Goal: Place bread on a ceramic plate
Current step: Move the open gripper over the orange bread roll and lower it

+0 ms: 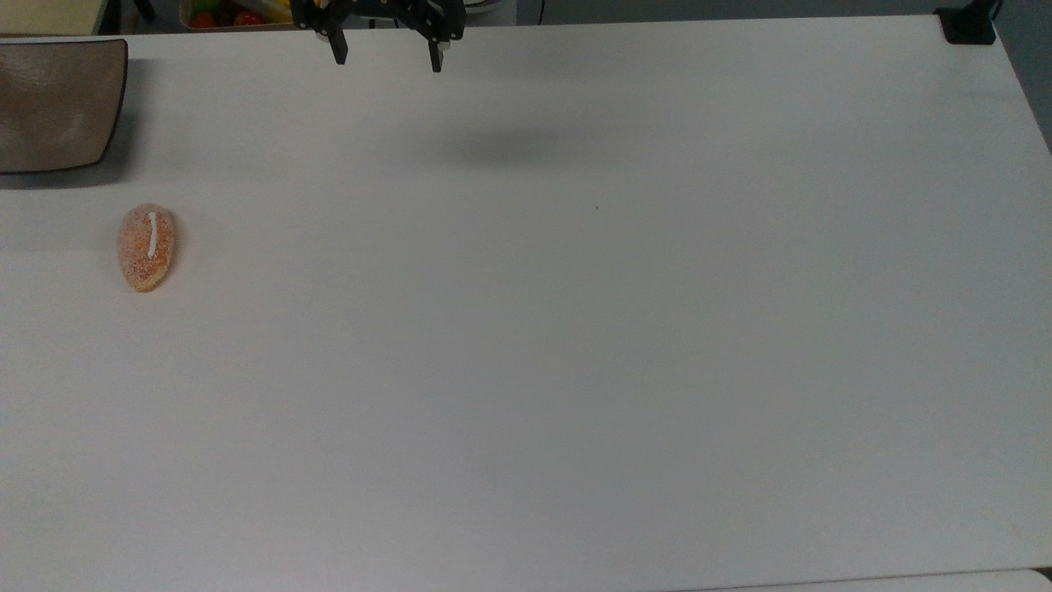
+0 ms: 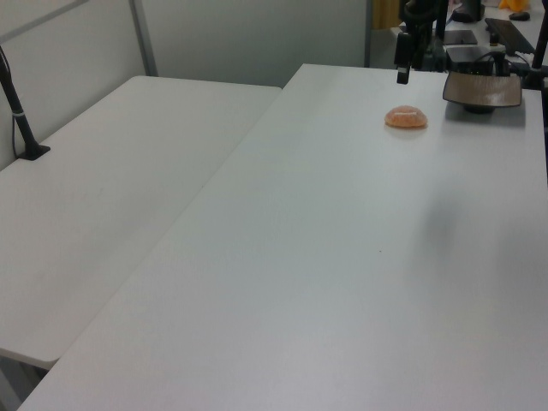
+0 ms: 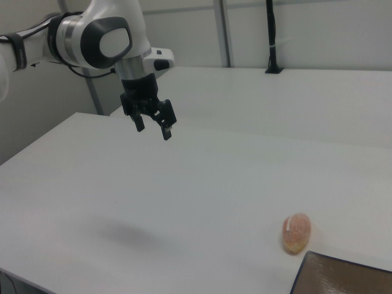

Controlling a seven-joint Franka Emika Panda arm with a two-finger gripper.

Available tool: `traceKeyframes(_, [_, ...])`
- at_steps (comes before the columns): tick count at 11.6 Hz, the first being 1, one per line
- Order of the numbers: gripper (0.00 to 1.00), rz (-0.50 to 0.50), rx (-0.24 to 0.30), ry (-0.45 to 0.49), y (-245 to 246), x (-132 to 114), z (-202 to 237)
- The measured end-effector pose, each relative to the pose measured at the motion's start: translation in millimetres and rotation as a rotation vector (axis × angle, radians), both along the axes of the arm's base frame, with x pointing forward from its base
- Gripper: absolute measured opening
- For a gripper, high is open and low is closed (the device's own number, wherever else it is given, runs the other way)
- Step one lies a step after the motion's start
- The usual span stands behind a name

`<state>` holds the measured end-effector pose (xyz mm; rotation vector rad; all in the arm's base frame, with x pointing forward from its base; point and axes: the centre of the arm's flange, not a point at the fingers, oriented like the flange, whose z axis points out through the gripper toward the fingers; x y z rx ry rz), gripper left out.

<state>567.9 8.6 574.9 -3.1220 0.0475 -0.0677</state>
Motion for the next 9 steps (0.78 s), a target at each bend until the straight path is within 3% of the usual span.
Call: traceKeyframes(9, [1.00, 0.007, 0.000, -0.037, 4.3, 7.5, -11.8])
